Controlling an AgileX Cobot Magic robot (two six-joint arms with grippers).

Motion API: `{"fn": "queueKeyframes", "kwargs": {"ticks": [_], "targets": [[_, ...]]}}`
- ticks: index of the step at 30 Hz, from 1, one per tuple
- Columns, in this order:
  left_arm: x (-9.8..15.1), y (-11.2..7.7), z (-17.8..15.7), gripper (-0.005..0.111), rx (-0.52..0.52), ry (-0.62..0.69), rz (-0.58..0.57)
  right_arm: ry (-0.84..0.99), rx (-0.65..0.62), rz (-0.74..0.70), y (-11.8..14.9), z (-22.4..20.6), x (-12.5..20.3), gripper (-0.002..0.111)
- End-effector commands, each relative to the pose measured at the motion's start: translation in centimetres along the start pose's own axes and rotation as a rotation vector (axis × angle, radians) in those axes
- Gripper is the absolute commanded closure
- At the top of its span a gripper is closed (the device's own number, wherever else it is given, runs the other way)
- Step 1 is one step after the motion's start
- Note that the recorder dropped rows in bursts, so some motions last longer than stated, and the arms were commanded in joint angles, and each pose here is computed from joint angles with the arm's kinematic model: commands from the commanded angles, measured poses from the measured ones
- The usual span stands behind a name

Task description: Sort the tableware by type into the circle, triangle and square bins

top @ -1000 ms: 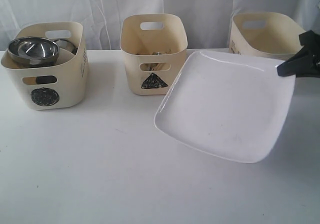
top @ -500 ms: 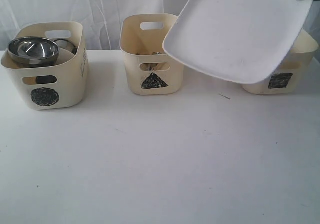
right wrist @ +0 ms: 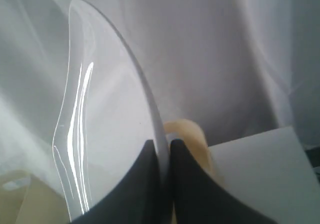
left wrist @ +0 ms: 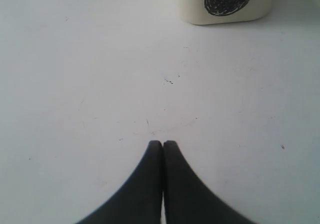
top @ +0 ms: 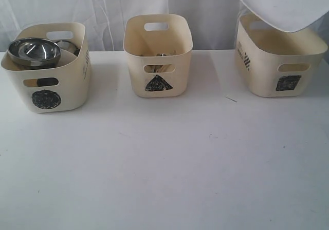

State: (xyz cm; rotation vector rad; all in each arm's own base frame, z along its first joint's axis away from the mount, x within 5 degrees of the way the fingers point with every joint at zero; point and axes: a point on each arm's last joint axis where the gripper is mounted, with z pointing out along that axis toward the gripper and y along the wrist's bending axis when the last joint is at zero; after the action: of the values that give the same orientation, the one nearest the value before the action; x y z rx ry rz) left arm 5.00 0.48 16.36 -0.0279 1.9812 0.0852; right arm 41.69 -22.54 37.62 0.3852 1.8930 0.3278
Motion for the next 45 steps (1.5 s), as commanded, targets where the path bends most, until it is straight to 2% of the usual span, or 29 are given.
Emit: {"fn": "queueKeyframes", "kwargs": {"ticks": [1,8,15,23,27,30,33,34,38,39,40,41,43,45], "targets": [[0.1,0.0,0.0,0.107,0.001,-0.004,-0.006,-0.091,0.05,0.001,-1.8,0.9,-0.4,0.108],[0.1,0.0,0.0,0.107,0.001,-0.004,-0.006,-0.02,0.049,-0.058,-2.9,4.3,2.3,0.108],[0.1,0.0,0.0,0.107,0.001,-0.004,-0.006,0.014,0.024,-0.073,-2.3,5.7,3.4,0.107],[0.1,0.0,0.0,0.107,0.001,-0.004,-0.006,0.086,-0.029,-0.077,-1.9,5.7,4.1,0.081],[0.1,0.0,0.0,0.107,0.001,-0.004,-0.006,0.098,-0.07,-0.051,-0.9,5.0,3.6,0.079],[0.1,0.0,0.0,0.107,0.001,-0.004,-0.006,0.107,-0.118,-0.076,0.9,3.2,2.5,0.085],[0.1,0.0,0.0,0.107,0.001,-0.004,-0.006,0.117,-0.157,-0.125,3.3,0.4,1.0,0.108],[0.1,0.0,0.0,0.107,0.001,-0.004,-0.006,0.124,-0.15,-0.128,4.1,-0.7,0.5,0.108],[0.1,0.0,0.0,0.107,0.001,-0.004,-0.006,0.166,0.039,-0.15,7.6,-4.9,-0.9,0.108],[0.1,0.0,0.0,0.107,0.001,-0.004,-0.006,0.143,0.147,-0.182,9.8,-6.5,-1.5,0.108],[0.1,0.0,0.0,0.107,0.001,-0.004,-0.006,0.11,0.191,-0.207,11.2,-7.6,-1.8,0.108],[0.1,0.0,0.0,0.107,0.001,-0.004,-0.006,0.027,0.228,-0.258,14.3,-9.6,-2.6,0.108],[0.1,0.0,0.0,0.107,0.001,-0.004,-0.006,-0.095,0.196,-0.308,18.0,-12.2,-3.2,0.108],[0.1,0.0,0.0,0.107,0.001,-0.004,-0.006,-0.215,0.102,-0.34,21.4,-14.8,-3.1,0.108]]}}
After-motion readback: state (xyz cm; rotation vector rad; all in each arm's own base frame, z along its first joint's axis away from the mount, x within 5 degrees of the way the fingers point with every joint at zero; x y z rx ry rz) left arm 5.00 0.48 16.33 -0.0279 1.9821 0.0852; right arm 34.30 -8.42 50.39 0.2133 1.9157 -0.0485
